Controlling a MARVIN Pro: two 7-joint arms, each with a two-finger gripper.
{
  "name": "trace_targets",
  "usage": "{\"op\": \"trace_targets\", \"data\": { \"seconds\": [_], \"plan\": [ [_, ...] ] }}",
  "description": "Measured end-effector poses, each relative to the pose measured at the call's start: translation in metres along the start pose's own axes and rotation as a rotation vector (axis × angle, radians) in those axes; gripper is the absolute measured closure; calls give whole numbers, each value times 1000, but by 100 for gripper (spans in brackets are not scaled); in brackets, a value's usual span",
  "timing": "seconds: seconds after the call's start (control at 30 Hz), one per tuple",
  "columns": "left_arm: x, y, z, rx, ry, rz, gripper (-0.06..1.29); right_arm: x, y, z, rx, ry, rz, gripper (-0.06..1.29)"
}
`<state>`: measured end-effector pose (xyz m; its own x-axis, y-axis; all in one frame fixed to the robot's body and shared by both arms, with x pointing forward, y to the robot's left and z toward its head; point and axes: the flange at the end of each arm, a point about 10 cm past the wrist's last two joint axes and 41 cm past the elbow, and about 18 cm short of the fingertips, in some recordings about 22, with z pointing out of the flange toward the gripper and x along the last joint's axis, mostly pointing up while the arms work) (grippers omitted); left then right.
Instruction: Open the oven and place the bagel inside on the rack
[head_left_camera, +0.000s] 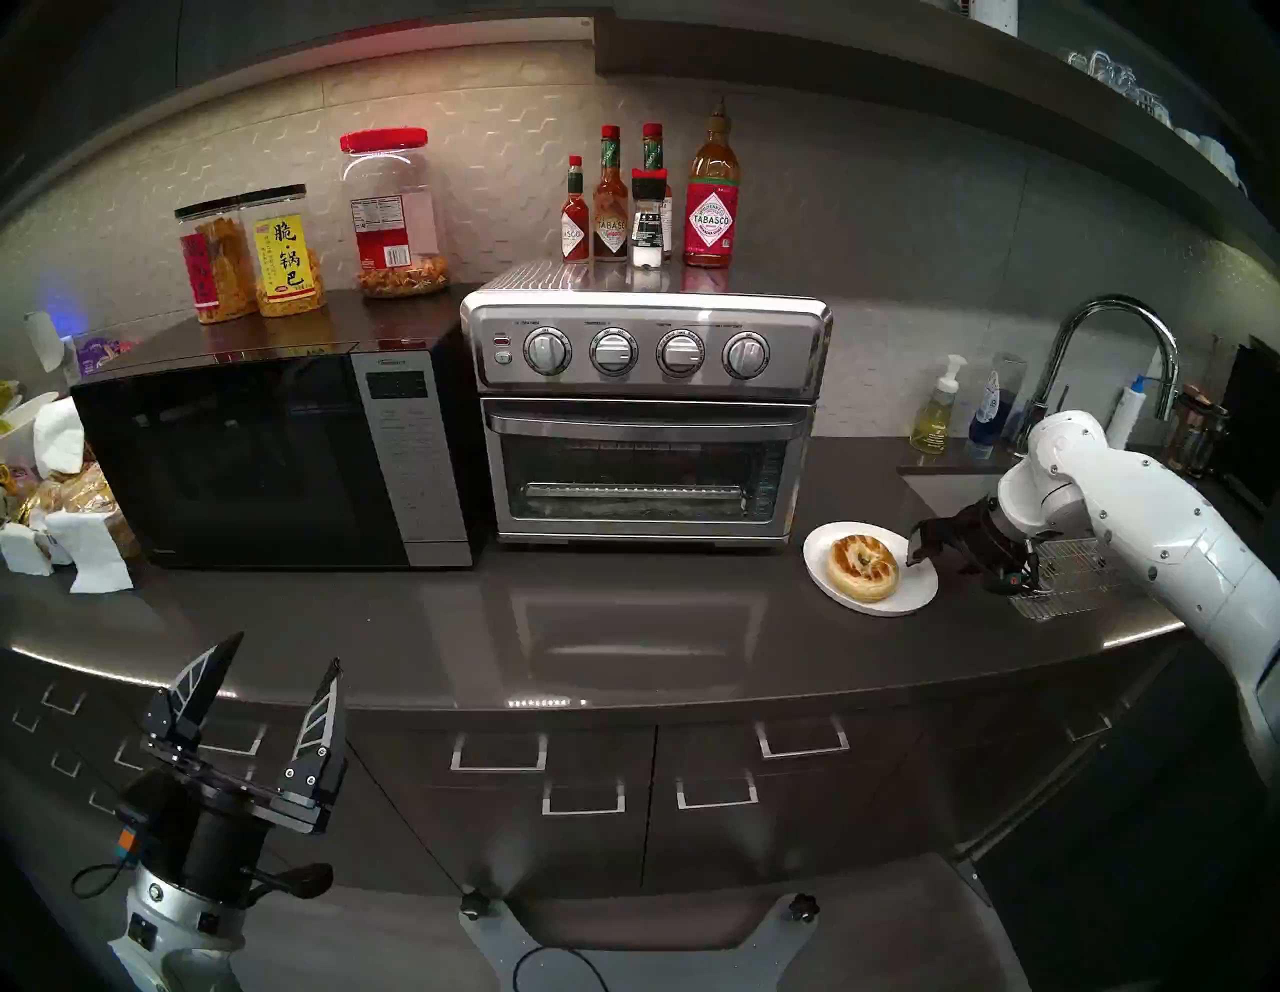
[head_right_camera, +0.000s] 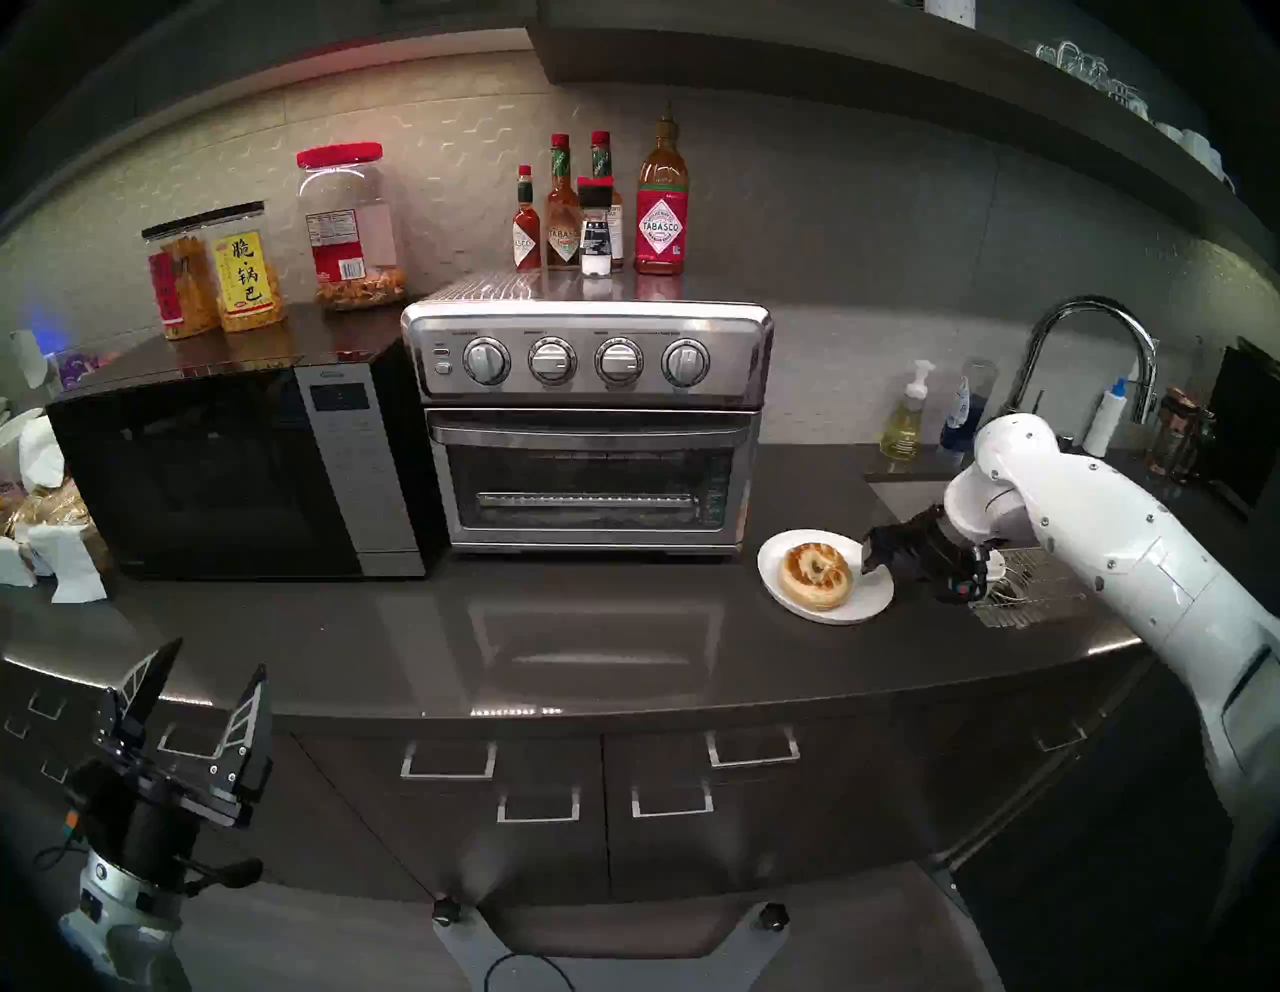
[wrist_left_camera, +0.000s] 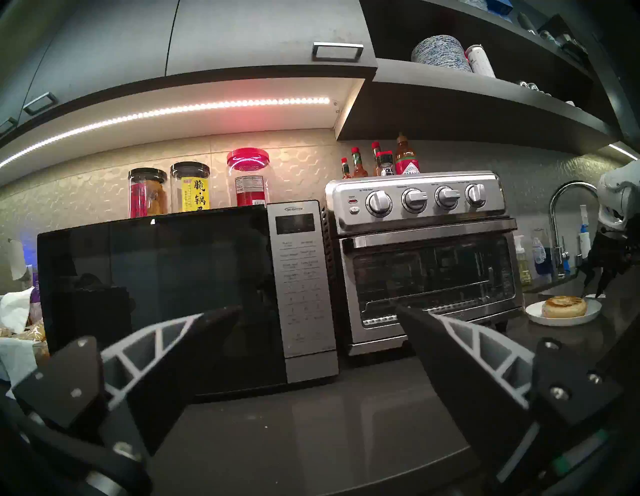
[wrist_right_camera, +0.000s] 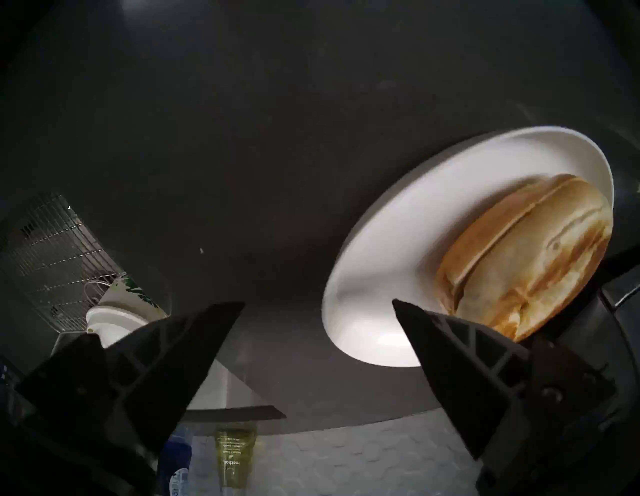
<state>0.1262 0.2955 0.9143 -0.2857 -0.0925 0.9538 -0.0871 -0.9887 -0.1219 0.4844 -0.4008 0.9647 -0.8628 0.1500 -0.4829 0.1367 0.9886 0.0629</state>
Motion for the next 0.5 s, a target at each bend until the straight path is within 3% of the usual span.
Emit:
{"op": "trace_targets", "data": {
  "seconds": [0.2,0.5],
  "plan": [
    [0,0,0,0,0,0,-4,-9,-10,-9,-30,-14,51,1],
    [0,0,0,0,0,0,-4,-16,-16,-37,-174,-35,125,1]
  ]
}}
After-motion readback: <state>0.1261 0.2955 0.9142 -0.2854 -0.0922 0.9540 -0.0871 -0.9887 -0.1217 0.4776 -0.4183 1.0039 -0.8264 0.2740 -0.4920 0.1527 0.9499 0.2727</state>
